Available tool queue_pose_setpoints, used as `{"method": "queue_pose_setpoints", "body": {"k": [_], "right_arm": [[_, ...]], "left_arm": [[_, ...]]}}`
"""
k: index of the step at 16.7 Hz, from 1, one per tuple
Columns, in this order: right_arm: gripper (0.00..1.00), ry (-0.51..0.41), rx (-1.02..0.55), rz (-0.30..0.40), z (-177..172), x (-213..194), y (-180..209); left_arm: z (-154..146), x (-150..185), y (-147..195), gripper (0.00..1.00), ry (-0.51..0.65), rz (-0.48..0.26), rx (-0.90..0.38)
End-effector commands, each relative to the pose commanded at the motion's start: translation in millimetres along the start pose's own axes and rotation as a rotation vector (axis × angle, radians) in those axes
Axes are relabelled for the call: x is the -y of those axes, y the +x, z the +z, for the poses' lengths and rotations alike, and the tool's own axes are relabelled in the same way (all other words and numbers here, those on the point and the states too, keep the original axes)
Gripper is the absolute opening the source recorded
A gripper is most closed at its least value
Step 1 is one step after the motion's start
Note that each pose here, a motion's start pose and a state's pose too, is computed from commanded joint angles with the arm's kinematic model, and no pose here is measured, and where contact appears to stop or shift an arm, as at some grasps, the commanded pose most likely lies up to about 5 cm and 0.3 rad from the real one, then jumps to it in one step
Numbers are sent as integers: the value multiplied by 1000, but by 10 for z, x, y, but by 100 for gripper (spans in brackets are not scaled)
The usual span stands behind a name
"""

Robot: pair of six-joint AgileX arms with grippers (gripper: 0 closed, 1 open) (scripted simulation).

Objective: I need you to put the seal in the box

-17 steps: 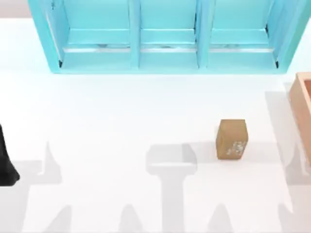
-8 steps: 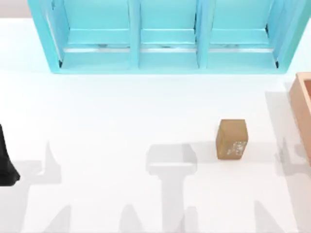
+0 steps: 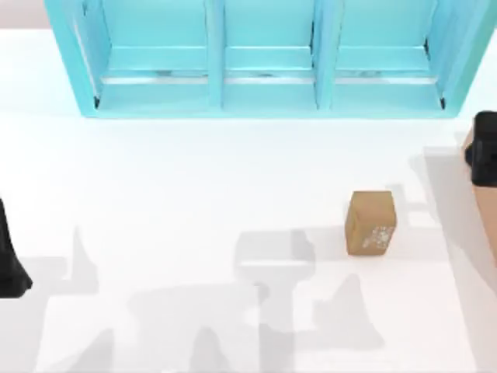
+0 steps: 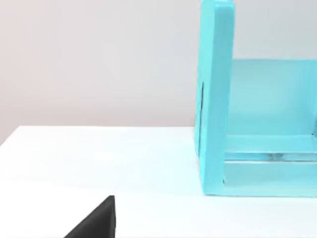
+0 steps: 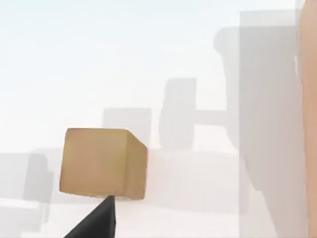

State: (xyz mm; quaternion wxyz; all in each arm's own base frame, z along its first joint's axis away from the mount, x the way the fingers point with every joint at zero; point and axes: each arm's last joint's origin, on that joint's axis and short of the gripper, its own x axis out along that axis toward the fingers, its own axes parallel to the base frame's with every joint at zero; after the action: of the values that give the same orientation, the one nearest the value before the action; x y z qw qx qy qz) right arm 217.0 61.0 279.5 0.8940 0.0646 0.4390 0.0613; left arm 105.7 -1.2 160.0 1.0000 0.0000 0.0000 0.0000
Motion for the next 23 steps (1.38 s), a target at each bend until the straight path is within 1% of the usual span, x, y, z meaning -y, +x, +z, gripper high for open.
{"method": "queue_pose_setpoints", "body": {"k": [2,5,8,10,14,20,23], "right_arm": [[100,8,-166,-24,227,-197,227],[100,13,-370,-71,461,-502,590],[100,12,-525,-123,583,-782,961],[100,10,-595,-152,612,-929,1153],[100,7,-655,-179,628,-1080,1335],[100,10,-656,-181,629,-1065,1349],[100,6,-666,-185,501,-1045,1533]], "left_arm": [[0,0,0,100,0,0,0],[0,0,0,100,0,0,0],[0,0,0,100,0,0,0],[0,0,0,100,0,0,0],[0,0,0,100,0,0,0],[0,0,0,100,0,0,0],[0,0,0,100,0,0,0]]}}
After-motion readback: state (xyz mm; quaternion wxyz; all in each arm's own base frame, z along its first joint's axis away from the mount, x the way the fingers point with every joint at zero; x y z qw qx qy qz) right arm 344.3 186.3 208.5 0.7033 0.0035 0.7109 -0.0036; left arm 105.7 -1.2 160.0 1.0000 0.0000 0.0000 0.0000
